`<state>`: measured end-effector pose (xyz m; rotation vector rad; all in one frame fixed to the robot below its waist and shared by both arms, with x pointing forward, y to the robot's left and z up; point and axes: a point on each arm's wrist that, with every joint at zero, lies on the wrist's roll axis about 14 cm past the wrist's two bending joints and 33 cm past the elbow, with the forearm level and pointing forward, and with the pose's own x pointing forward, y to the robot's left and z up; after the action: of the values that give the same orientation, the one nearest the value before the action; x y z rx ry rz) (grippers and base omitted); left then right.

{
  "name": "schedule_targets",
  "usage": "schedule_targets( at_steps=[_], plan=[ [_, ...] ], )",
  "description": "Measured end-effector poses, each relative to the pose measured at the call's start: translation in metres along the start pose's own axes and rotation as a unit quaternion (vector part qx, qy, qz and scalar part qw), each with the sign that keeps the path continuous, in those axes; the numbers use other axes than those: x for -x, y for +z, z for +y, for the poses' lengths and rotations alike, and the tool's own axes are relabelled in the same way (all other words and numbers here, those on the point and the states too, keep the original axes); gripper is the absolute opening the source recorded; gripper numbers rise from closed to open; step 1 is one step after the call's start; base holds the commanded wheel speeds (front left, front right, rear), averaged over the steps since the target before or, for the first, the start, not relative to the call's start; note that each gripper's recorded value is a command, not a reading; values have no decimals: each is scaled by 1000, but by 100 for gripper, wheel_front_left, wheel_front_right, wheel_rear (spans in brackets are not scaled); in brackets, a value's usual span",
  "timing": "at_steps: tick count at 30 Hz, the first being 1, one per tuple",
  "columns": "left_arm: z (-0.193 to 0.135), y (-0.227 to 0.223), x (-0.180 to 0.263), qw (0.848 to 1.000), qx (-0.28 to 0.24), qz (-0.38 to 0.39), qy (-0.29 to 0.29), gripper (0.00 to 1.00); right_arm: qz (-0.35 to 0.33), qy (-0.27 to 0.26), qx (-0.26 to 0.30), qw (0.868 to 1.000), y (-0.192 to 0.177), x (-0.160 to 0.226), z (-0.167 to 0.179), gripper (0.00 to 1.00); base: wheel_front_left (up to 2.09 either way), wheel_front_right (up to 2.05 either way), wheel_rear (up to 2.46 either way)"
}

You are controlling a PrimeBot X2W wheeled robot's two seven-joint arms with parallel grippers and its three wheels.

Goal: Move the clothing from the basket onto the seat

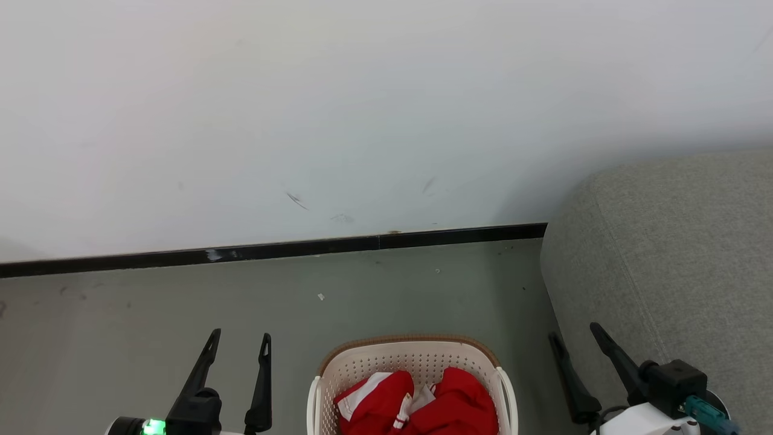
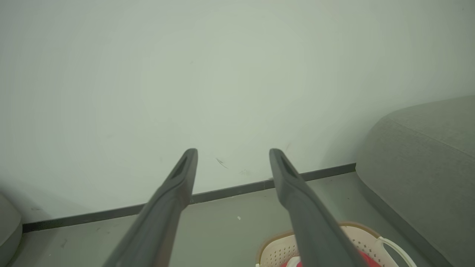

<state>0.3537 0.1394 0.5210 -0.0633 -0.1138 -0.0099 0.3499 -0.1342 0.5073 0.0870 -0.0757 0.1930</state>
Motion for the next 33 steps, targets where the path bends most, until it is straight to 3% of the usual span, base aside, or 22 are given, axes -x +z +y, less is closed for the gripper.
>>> schedule_targets(
  at_steps=[25,33],
  plan=[
    [4,-5,0,1000,2,9,7,100,-7,10,-1,1000,4,-2,7,100,0,0,0],
    [-1,-18,-1,999,-18,27,-21,100,2,6,0,1000,-1,3,5,100,0,0,0]
  ],
)
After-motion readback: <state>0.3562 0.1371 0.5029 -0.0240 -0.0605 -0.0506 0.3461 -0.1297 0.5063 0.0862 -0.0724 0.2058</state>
